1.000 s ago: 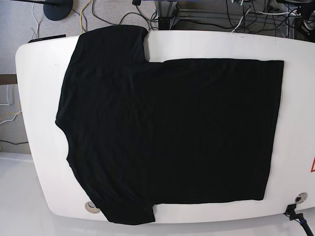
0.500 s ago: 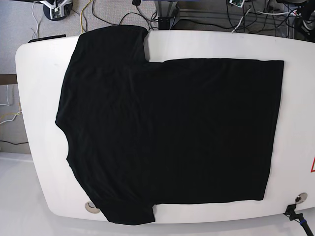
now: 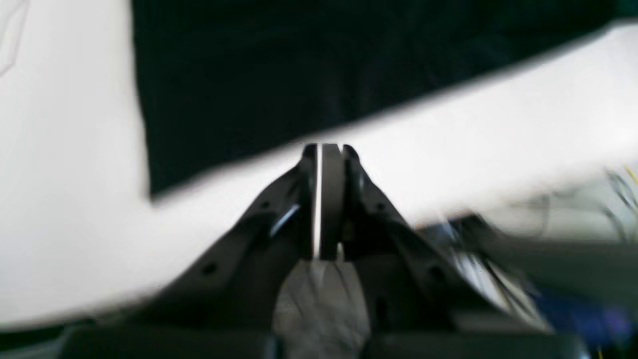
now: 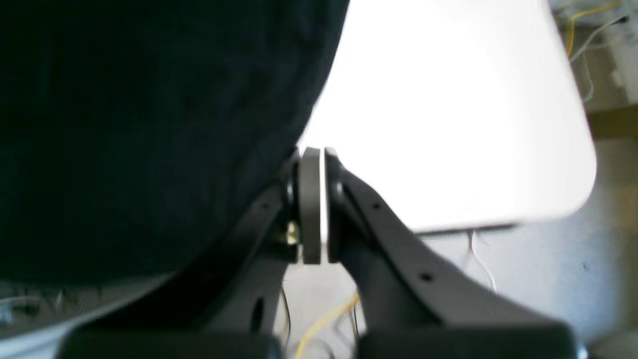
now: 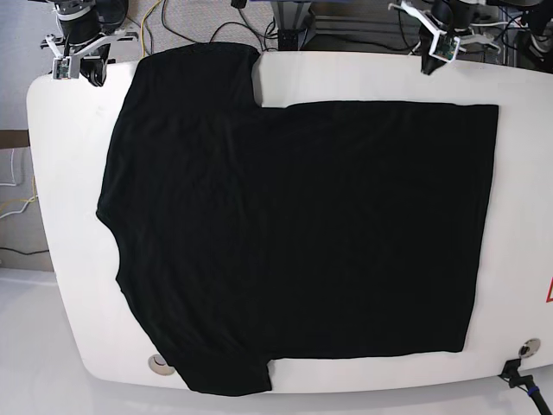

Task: Fold the T-shirt properly
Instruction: 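Grasp the black shirt's shoulder edges with left and right grippers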

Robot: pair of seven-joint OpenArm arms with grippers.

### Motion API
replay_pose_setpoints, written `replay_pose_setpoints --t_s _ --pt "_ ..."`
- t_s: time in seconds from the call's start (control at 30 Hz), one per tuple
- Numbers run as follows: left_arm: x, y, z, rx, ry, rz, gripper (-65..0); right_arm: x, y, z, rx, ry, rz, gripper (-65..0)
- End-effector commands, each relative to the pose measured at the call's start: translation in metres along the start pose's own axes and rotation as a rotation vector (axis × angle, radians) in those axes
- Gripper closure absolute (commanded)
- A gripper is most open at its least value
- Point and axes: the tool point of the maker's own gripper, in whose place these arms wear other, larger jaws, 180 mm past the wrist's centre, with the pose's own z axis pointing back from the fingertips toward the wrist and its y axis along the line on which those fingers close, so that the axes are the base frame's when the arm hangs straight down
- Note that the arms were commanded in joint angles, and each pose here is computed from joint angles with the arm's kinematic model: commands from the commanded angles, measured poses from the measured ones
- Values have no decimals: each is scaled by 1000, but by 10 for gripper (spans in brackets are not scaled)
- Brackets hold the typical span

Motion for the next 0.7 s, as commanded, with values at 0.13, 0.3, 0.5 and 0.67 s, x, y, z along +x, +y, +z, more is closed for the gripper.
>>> replay_pose_setpoints --t_s 0.13,0.3,0.5,0.67 --pt "17 11 -5 21 -51 -35 -34 13 -5 -7 -7 -11 -45 -114" --pt "27 19 -9 35 -91 -52 -166 16 0 -17 42 4 -143 -190" --pt "29 31 -14 54 -85 -46 -236 -2 -2 -29 91 83 -326 -201" --pt "26 33 -17 56 -67 -42 -259 -22 -1 -34 108 149 -399 -202"
